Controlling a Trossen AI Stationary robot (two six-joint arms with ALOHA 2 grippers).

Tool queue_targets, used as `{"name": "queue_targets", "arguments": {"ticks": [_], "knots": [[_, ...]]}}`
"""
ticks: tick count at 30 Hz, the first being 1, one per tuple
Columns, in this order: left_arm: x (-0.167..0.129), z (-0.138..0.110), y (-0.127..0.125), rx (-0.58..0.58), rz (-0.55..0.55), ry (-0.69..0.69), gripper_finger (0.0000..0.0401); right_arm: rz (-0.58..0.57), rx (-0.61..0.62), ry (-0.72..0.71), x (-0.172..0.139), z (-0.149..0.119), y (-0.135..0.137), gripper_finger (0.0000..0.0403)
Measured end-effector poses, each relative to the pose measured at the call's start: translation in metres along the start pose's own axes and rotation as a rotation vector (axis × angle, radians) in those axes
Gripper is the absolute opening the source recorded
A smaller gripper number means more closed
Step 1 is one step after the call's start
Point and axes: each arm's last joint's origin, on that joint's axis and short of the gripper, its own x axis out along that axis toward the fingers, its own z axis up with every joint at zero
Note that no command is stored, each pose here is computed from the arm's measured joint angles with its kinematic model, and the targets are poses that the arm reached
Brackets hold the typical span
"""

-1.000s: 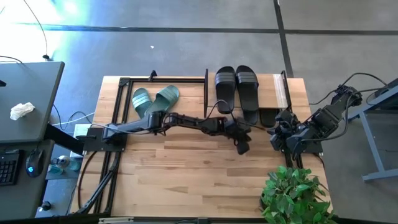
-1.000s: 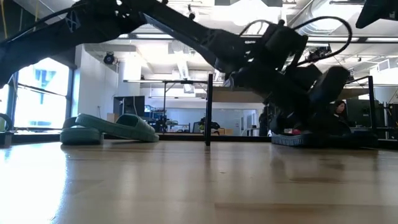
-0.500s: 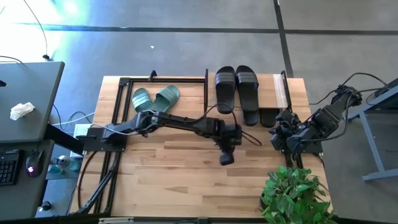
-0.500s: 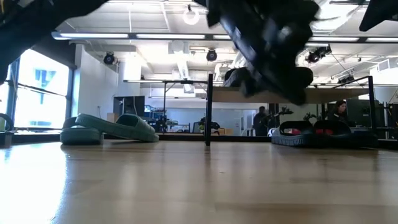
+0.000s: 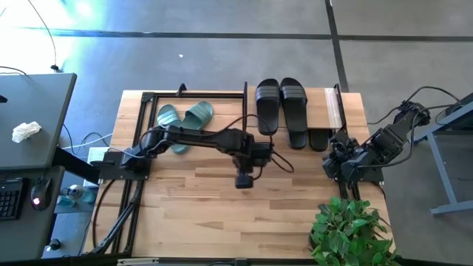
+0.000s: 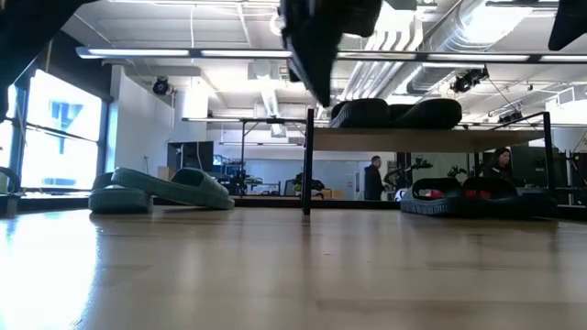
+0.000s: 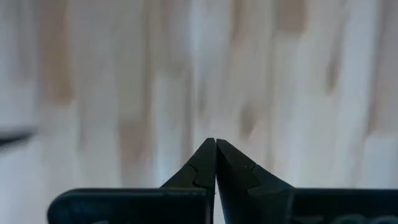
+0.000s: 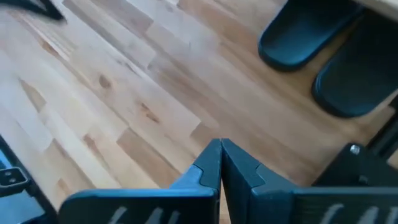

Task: Pick and place slides into the shelf
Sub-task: Put the green slipper under the shelf

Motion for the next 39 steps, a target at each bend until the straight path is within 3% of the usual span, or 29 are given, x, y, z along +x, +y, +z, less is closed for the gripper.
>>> {"name": "queue_targets", "arguments": {"ticks": [5, 18, 22, 25, 29, 35, 39], "knots": [[-0.014, -0.012, 0.003, 0.034, 0.092, 0.069, 0.0000, 0.005, 0.025, 0.056, 0.000, -0.002, 0.000, 0.0000], [-0.017, -0.017, 0.003, 0.122, 0.074, 0.113, 0.0000, 0.042, 0.081, 0.132, 0.000, -0.004, 0.005, 0.0000], [-0.017, -0.015, -0.001, 0.113, -0.038, 0.088, 0.0000, 0.051, 0.087, 0.127, 0.000, -0.003, 0.006, 0.0000], [-0.017, -0.008, -0.010, 0.101, -0.252, 0.013, 0.0000, 0.051, 0.080, 0.098, 0.000, -0.003, 0.006, 0.0000], [-0.021, 0.004, -0.035, 0.172, -0.522, -0.126, 0.0000, 0.051, 0.033, 0.031, 0.000, -0.001, 0.006, 0.0000], [-0.025, 0.014, -0.048, 0.149, -0.577, -0.219, 0.0000, 0.049, 0.011, -0.021, 0.000, 0.001, 0.006, 0.0000], [-0.053, 0.009, -0.046, 0.118, -0.544, -0.275, 0.0000, 0.047, -0.005, -0.041, 0.000, 0.001, 0.006, 0.0000]]}}
